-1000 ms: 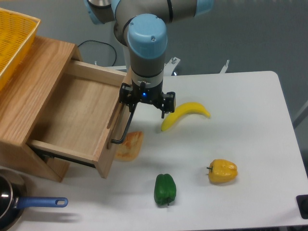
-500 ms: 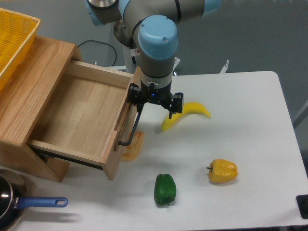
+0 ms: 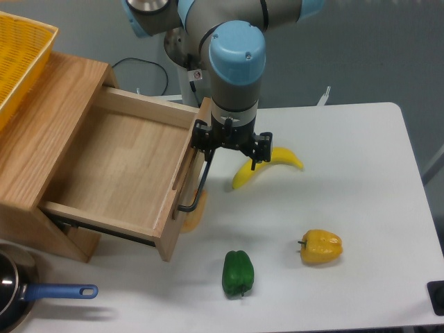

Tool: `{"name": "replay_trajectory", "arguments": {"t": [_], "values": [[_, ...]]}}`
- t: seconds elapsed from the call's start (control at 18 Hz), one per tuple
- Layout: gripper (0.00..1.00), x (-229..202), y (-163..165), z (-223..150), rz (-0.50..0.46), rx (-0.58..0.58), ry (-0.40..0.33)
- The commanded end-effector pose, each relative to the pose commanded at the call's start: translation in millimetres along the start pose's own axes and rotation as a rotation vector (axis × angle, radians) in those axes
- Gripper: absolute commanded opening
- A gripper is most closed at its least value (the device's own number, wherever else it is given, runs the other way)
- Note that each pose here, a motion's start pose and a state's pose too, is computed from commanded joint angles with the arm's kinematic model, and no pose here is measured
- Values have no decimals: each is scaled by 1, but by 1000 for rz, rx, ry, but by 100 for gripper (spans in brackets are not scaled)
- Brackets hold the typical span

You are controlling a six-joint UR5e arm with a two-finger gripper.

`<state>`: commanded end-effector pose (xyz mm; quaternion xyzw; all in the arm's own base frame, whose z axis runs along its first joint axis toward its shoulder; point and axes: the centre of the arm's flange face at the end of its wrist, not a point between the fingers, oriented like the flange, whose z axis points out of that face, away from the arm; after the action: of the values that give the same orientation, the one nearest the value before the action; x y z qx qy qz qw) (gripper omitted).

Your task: Slide open the top drawer

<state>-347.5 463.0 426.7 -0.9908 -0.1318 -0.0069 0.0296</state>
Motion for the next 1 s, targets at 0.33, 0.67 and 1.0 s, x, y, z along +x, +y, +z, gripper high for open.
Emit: {"name": "replay_trajectory", "arguments": {"t": [0.33,0.67,1.0], "values": [[100,2,0,-6,2,6,-4],[100,5,-2,-18,6,23,-18],[100,3,-1,-28,2,38,-29]]}}
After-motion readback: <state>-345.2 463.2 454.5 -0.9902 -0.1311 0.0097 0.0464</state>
